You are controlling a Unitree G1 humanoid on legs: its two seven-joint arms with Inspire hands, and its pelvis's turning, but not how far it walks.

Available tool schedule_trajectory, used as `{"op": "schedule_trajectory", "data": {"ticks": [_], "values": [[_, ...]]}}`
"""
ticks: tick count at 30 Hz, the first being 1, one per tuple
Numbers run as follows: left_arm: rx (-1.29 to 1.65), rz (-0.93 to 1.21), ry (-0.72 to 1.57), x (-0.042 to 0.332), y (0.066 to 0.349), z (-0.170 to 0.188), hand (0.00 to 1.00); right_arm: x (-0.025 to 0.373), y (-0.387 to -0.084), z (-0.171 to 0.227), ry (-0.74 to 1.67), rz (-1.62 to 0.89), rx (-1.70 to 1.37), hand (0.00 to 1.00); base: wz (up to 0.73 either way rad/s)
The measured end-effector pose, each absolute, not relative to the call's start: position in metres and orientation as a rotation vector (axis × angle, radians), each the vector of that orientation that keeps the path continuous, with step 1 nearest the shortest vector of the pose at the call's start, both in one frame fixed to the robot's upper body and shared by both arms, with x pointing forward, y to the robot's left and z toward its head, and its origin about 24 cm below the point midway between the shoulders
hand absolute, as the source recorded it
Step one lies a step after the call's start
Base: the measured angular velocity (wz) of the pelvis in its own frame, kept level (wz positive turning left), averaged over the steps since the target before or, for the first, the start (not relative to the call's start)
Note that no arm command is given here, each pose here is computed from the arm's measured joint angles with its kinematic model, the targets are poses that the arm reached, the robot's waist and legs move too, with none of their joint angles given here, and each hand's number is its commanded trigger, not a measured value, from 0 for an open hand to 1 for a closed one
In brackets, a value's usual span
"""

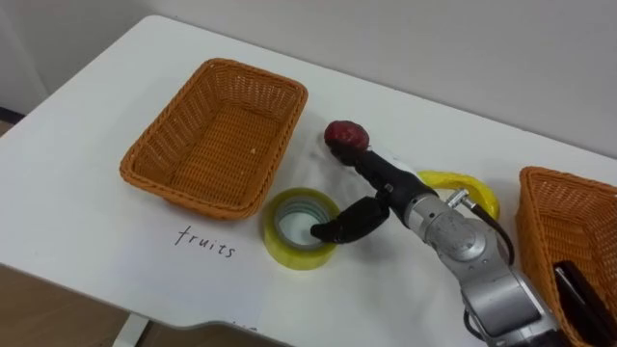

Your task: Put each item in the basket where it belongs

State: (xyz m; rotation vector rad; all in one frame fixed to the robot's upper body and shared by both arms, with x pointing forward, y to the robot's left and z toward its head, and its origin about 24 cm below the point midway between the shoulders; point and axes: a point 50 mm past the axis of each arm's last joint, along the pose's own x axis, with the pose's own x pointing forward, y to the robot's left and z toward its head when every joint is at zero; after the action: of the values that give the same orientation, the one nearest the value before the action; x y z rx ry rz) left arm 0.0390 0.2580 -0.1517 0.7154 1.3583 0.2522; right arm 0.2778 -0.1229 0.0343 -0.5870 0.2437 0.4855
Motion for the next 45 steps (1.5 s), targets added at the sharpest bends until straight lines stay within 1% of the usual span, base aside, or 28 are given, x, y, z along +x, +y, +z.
{"op": "schedule_trajectory", "data": {"ticks": [6, 15, 24, 36, 37, 39, 40, 41, 42, 45], "values": [[0.703, 0.257, 1.343, 0.041, 0.258, -0.151, 0.0, 0.278, -0.122, 0.035, 0.234, 0.489, -0.588, 0.0, 0.0], [0.701, 0.258, 1.34, 0.041, 0.258, -0.151, 0.0, 0.275, -0.114, 0.041, 0.202, 0.539, -0.705, 0.0, 0.0], [0.69, 0.279, 1.329, 0.049, 0.261, -0.15, 0.0, 0.274, -0.117, 0.038, 0.253, 0.604, -0.703, 0.0, 0.0], [0.684, 0.29, 1.334, 0.05, 0.262, -0.15, 0.0, 0.274, -0.121, 0.038, 0.283, 0.633, -0.692, 0.0, 0.02], [0.682, 0.292, 1.335, 0.05, 0.262, -0.15, 0.0, 0.273, -0.121, 0.038, 0.285, 0.637, -0.692, 0.13, 0.08], [0.683, 0.293, 1.333, 0.051, 0.263, -0.15, 0.0, 0.273, -0.123, 0.038, 0.295, 0.645, -0.699, 0.55, 0.08], [0.684, 0.292, 1.333, 0.051, 0.263, -0.15, 0.0, 0.273, -0.124, 0.038, 0.296, 0.646, -0.704, 0.67, 0.03], [0.683, 0.291, 1.334, 0.051, 0.263, -0.15, 0.0, 0.273, -0.124, 0.038, 0.299, 0.648, -0.713, 0.93, 0.0], [0.68, 0.287, 1.335, 0.051, 0.263, -0.15, 0.0, 0.273, -0.124, 0.037, 0.301, 0.651, -0.714, 1.0, 0.0], [0.671, 0.276, 1.336, 0.052, 0.262, -0.15, 0.0, 0.273, -0.124, 0.037, 0.306, 0.658, -0.724, 1.0, 0.0]]}}
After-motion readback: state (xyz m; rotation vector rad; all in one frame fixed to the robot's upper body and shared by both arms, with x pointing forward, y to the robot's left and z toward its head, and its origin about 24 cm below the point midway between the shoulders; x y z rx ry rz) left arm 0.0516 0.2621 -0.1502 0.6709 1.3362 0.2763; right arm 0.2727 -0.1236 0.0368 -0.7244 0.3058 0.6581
